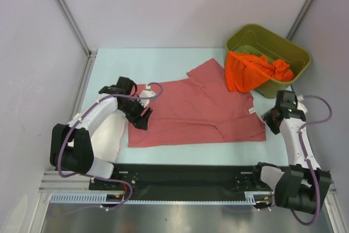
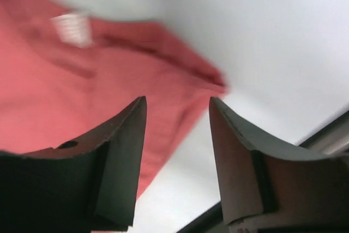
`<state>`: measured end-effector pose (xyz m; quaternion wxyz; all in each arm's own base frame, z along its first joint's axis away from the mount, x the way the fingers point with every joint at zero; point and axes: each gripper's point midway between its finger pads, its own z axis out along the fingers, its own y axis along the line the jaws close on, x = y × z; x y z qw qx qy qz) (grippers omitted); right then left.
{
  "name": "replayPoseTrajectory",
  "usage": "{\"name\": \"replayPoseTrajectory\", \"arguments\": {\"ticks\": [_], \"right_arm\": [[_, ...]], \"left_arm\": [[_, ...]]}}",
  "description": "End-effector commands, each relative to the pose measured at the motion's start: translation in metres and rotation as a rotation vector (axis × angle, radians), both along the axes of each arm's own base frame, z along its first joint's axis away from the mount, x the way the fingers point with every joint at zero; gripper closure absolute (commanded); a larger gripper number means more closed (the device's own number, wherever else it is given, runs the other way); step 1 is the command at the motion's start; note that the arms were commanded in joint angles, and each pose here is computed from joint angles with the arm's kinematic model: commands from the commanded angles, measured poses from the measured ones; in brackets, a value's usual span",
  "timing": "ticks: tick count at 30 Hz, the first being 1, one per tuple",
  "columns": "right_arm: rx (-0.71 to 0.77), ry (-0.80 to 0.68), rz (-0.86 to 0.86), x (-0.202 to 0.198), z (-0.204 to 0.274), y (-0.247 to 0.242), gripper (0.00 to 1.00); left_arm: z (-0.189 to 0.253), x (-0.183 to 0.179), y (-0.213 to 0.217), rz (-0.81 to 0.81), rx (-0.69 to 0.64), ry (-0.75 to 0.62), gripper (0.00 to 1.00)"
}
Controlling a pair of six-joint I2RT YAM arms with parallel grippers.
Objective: Fold and stack the t-shirts
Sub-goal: Fold the tshirt
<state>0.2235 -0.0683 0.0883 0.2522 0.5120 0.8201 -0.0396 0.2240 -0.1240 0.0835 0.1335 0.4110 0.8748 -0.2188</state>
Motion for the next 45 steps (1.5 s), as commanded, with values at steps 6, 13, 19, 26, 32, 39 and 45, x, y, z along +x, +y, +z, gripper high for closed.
{"name": "replayPoseTrajectory", "arguments": {"ticks": [6,13,19,26,32,39,45], "right_arm": [[-0.132,0.105,0.789,0.058,0.009,0.131,0.52],[-0.089,0.225,1.208,0.053,-0.028,0.208,0.53],[-0.08,0.31,1.219,0.048,-0.052,0.206,0.54],[-0.065,0.308,1.248,0.051,-0.059,0.216,0.54],[-0.095,0.29,1.293,0.051,-0.06,0.218,0.82],[-0.159,0.252,1.276,0.064,-0.044,0.211,1.0],[-0.16,0.141,1.278,0.08,-0.024,0.221,1.0]], "left_arm": [[-0.031,0.076,0.055,0.288,0.266,-0.169,0.43],[-0.043,0.089,0.068,0.25,0.34,-0.233,0.43],[-0.063,0.076,0.057,0.199,0.306,-0.169,0.56],[-0.065,0.067,0.049,0.165,0.266,-0.133,0.74],[-0.061,0.066,0.053,0.17,0.284,-0.141,1.0],[-0.045,0.056,0.067,0.176,0.329,-0.14,1.0],[-0.05,0.043,0.097,0.232,0.426,-0.133,1.0]]}}
